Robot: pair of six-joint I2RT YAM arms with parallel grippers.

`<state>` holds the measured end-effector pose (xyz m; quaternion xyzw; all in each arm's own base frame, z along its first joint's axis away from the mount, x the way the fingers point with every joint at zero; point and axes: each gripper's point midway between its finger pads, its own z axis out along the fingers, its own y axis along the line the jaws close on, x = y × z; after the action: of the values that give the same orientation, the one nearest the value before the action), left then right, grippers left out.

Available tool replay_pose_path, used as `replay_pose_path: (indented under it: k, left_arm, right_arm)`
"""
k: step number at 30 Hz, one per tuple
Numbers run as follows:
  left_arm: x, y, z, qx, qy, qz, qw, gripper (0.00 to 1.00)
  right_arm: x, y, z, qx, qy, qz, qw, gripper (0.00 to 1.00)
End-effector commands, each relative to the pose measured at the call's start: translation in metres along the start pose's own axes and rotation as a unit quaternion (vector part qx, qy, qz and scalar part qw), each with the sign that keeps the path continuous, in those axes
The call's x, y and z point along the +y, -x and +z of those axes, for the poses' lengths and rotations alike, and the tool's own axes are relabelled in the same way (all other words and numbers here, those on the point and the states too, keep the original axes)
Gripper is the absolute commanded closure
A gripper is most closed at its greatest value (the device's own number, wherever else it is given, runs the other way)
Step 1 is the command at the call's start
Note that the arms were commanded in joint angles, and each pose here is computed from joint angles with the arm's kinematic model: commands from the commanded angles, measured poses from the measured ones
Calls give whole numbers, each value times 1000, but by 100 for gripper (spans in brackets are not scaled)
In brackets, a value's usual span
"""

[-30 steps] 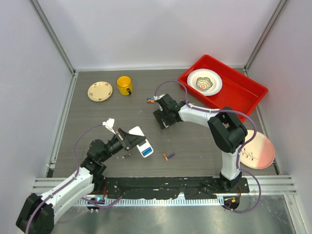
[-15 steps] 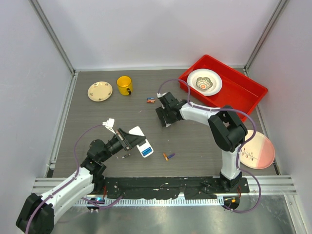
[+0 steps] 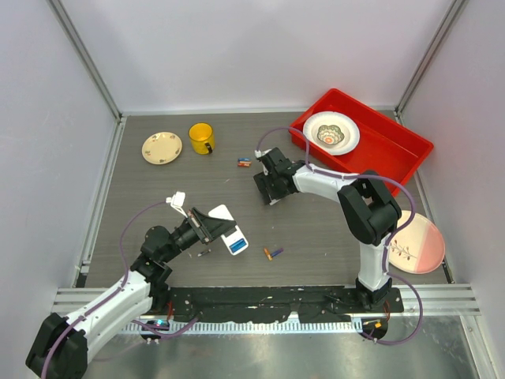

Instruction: Load the batteries into the remote control

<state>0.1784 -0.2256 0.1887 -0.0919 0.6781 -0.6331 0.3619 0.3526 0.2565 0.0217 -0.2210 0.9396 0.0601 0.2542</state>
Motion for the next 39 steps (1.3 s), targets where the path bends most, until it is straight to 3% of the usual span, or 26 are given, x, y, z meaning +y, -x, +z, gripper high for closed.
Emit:
replay_pose_path:
  k: [1,11,20,32,35,39]
  left_arm:
    - [-17,7,2,-10,-29,12,999,100]
    - [-19,6,1,-5,-32,12,999,100]
    - [-17,6,3,-4,-29,11,1000,100]
    - [-17,6,3,-4,-29,9,1000,100]
    - [-16,6,4,-3,-28,8,1000,100]
    - [-16,6,4,-4,-27,8,1000,100]
  right_arm:
    - [-2,-8,-1,18,7,-40,999,31]
    - [3,-17,3,38,21,-47,998,37]
    - [7,-22,-2,35,31,-25,999,33]
    - [6,-34,-1,48,30,-13,998,47]
    - [7,-32,-1,45,25,11,999,57]
    - [9,-27,-1,37,10,80,996,61]
